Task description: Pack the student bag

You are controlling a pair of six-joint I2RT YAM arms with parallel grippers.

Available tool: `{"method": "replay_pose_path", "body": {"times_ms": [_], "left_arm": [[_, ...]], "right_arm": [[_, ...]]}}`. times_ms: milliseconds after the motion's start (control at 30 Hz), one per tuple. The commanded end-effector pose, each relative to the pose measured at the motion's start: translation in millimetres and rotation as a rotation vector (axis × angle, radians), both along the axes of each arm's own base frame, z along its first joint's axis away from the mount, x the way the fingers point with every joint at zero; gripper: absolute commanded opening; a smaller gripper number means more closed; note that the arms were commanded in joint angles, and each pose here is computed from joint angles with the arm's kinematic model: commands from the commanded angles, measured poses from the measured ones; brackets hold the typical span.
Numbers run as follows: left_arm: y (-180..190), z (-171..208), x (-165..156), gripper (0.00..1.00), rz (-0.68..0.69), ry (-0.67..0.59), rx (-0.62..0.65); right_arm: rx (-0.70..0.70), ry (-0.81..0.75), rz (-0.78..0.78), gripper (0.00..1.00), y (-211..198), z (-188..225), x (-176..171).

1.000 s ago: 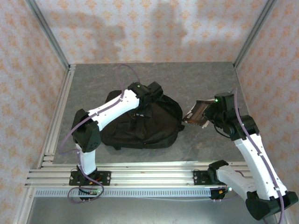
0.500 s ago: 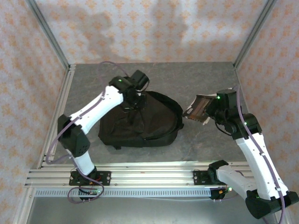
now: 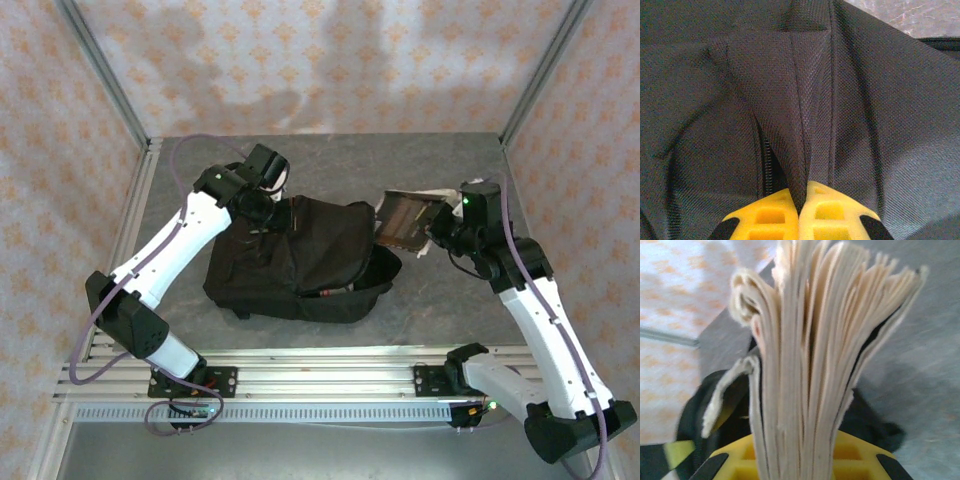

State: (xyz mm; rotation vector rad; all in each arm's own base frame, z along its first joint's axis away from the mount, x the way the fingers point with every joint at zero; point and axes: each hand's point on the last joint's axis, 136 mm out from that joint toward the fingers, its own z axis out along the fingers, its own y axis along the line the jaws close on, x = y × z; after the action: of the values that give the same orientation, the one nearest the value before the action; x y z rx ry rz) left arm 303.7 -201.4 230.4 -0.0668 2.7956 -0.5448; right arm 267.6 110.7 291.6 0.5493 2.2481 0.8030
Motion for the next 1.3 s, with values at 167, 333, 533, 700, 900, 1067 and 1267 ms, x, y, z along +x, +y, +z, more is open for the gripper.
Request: {"method": "replay_pose_path", "body": {"times_ms": [167,333,533,700,900,1067,1267], "left_arm": [[-5,26,6,0.42,0.036,-0.032,-0.044],[-25,58,-1,0.68,0.027,-0.089,-0.048],[-59,69,-17,0.82,-0.042,-0.071,-0.030],[-71,67,-23,0.82,-0.039,-0.052,-0.042],[-79,58,-31,0.82,0.015,0.032,-0.030],[-86,61,-42,0.84,0.089,0.110,-0.012],[-64,51,-54,0.84,0.163,0.196,0.140]], "right_arm": [[0.364,-0.129,0.207,0.00,59,61,6],[0.398,-0.104,0.193,0.00,59,54,3],[0.411,-0.079,0.183,0.00,58,43,-1],[0.426,-0.079,0.178,0.00,58,42,-2],[0.428,-0.085,0.179,0.00,58,43,-2],[0.422,-0.082,0.175,0.00,58,42,-2],[0.414,-0.081,0.173,0.00,58,41,-2]]}}
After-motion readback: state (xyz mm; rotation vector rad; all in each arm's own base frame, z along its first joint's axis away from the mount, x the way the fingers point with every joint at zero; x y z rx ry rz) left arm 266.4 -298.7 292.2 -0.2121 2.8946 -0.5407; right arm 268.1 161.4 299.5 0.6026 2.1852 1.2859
